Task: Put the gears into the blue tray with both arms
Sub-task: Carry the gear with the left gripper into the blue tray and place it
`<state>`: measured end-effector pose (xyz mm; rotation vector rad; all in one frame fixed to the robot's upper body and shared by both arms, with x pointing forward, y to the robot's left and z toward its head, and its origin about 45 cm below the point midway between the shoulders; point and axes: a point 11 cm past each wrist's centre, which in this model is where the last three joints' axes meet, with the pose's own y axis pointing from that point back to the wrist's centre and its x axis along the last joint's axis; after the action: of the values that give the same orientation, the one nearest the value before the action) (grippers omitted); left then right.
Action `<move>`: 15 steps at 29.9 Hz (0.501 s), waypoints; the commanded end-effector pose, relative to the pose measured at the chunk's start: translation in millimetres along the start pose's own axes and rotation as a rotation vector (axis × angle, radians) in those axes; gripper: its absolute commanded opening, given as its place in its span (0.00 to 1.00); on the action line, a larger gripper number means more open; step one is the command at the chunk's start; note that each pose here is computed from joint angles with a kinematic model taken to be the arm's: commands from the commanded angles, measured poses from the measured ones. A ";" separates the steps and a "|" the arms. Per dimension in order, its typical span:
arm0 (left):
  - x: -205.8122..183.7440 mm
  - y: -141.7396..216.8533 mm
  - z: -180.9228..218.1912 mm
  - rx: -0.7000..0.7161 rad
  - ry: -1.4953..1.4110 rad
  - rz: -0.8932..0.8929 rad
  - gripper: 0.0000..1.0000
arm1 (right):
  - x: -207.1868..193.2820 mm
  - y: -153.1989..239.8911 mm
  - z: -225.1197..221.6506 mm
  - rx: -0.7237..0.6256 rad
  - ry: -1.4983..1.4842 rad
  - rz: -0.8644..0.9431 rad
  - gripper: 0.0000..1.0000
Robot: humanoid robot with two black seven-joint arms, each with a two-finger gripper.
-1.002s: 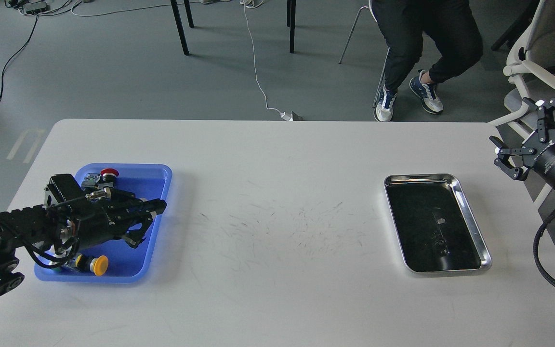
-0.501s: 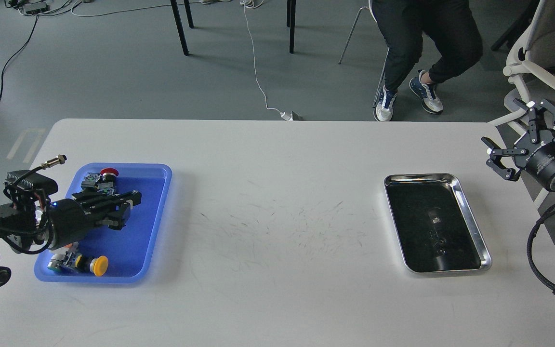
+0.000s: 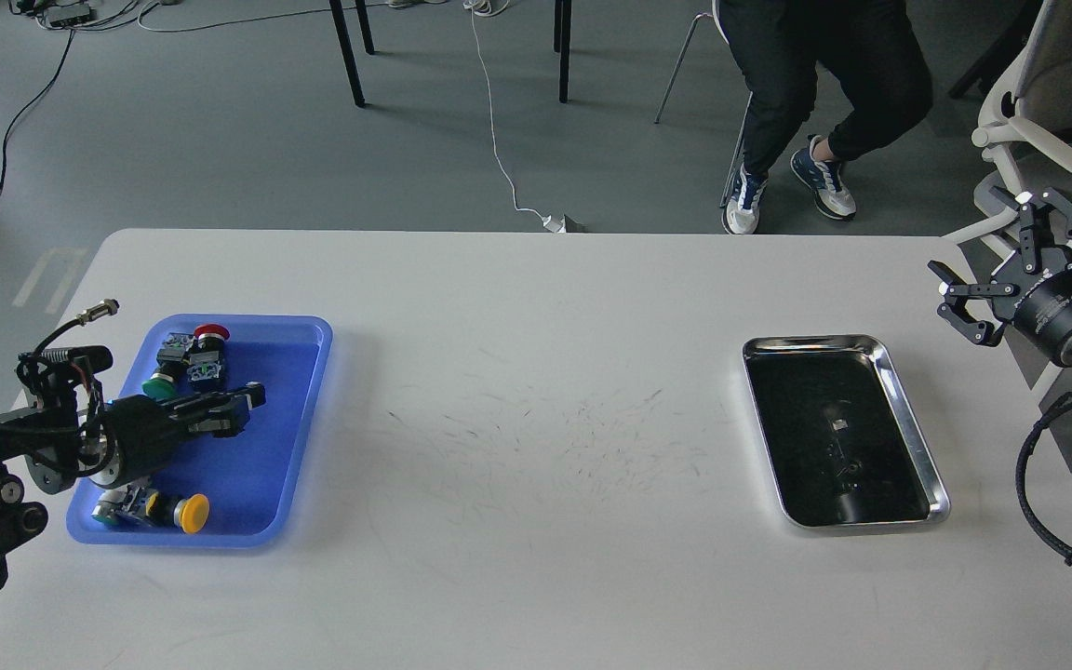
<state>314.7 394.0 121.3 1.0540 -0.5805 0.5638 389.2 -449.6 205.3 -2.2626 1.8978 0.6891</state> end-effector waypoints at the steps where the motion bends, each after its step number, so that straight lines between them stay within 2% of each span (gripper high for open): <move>1: -0.5 -0.2 -3.1 0.010 0.001 -0.001 0.17 | 0.0 0.0 0.4 -0.001 0.000 0.000 0.94; 9: -1.5 0.6 -6.6 0.025 -0.001 -0.004 0.43 | 0.2 0.0 0.0 0.000 0.000 0.002 0.94; 12: -2.3 -2.5 -4.2 0.019 0.003 -0.003 0.48 | 0.2 0.0 0.0 0.000 0.000 0.002 0.94; 15: -1.4 -3.8 -2.7 0.015 0.002 -0.001 0.61 | 0.2 0.0 0.0 0.000 0.000 0.002 0.94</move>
<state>315.5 396.1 116.5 1.0715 -0.5726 0.5672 389.2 -449.8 205.2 -2.2615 1.8999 0.6892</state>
